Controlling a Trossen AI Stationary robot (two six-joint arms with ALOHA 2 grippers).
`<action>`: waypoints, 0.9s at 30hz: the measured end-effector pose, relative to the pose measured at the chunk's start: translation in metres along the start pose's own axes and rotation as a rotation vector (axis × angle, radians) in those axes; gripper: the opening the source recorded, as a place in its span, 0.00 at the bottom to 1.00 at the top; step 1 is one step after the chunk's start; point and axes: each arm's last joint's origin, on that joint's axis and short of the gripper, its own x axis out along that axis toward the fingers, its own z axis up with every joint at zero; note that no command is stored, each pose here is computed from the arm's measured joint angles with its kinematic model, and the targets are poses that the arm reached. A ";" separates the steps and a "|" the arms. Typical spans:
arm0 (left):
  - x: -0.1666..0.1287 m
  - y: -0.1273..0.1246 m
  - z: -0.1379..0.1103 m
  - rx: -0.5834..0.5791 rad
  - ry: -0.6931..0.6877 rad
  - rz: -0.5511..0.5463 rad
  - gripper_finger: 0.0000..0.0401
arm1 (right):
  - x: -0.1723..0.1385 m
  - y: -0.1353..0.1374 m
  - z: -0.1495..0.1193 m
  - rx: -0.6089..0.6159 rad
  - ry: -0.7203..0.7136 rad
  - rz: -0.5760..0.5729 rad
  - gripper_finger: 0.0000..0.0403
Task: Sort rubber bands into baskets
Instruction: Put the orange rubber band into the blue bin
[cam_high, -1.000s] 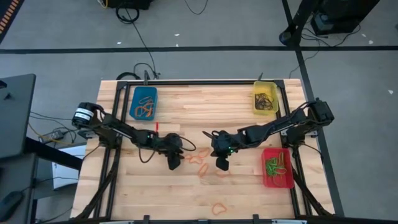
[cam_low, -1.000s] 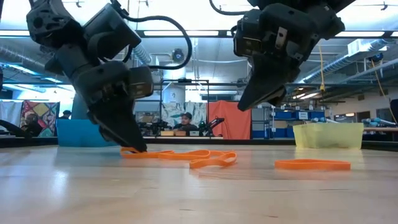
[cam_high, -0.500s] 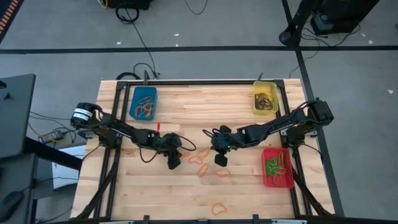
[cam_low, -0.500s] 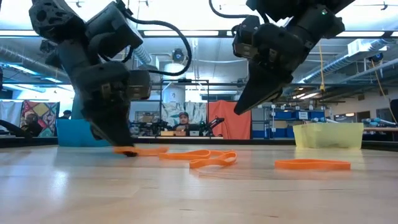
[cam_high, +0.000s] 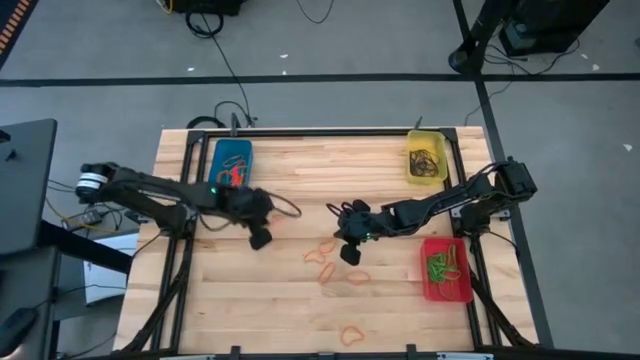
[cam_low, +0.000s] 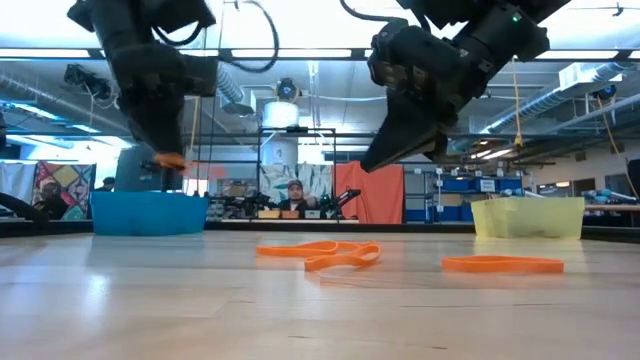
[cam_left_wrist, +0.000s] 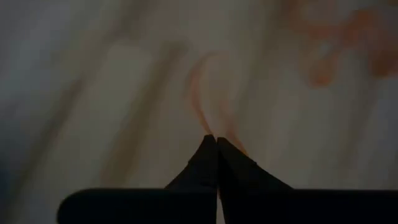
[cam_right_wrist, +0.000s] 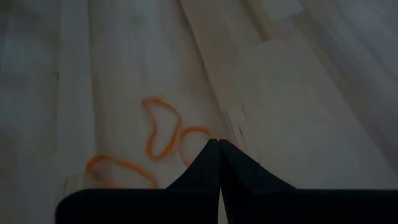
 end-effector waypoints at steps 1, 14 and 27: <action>-0.005 0.007 0.000 -0.012 0.021 0.035 0.00 | 0.000 0.000 0.001 0.003 -0.009 0.001 0.03; -0.054 0.102 0.004 -0.321 -0.010 0.311 0.01 | 0.003 -0.006 0.012 0.300 -0.097 0.010 0.11; -0.047 0.159 0.000 -0.482 0.107 0.491 0.05 | 0.004 -0.013 0.008 0.327 -0.024 -0.008 0.31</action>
